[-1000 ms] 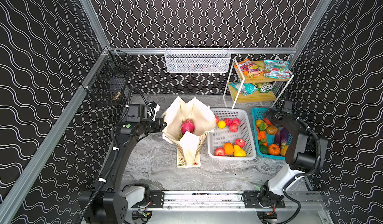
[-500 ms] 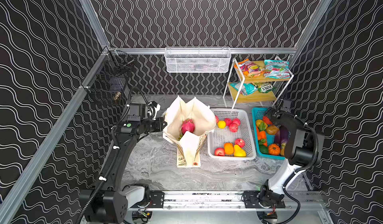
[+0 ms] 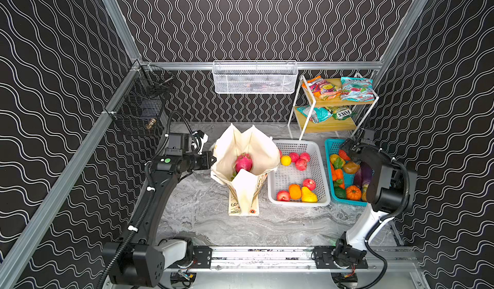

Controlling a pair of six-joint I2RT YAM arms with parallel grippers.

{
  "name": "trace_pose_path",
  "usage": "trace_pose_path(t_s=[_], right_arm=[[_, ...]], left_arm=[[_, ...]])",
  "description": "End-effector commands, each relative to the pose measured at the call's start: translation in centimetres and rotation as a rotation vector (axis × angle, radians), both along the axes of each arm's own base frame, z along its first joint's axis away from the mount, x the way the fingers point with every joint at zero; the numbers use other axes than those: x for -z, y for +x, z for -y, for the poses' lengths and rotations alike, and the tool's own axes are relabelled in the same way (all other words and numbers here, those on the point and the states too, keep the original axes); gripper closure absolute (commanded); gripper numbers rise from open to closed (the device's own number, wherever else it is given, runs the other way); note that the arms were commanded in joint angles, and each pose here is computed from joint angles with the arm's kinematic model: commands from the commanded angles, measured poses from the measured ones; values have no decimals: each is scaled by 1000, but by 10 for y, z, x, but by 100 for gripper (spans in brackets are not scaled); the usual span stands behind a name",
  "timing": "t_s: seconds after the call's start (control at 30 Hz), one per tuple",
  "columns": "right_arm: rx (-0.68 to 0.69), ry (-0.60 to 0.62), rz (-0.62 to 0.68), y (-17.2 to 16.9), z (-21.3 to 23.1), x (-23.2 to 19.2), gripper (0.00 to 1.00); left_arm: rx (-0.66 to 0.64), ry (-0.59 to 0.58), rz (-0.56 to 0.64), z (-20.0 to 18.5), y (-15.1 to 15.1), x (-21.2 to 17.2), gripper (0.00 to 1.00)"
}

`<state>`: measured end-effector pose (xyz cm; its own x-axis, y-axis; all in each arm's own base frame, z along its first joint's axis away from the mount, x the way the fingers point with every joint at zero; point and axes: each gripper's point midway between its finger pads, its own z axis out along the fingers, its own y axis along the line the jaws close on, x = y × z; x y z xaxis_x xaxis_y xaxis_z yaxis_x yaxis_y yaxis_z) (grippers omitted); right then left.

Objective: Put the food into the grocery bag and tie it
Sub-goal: 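Lower the right gripper onto the red tomato in the teal basket, then close the right gripper on the red tomato and lift it, then carry the red tomato with the right gripper over the tote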

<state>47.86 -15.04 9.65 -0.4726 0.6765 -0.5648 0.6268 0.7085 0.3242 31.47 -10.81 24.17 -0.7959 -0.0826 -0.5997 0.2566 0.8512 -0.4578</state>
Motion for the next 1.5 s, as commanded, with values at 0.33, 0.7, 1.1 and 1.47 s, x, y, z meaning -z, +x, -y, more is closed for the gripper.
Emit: trace_pose_path(t_s=[0.33, 0.7, 1.1, 1.47], right_arm=[[-3, 21, 38, 3, -3, -8, 39], [-41, 13, 193, -35, -25, -104, 40], [-340, 63, 515, -101, -158, -249, 40], [-850, 155, 616, -134, -352, -306, 41]], left_arm=[[21, 11, 19, 2, 0, -2, 100], [21, 29, 1, 1, 2, 3, 100], [30, -3, -38, 6, 4, 11, 100], [20, 3, -34, 4, 4, 4, 100]])
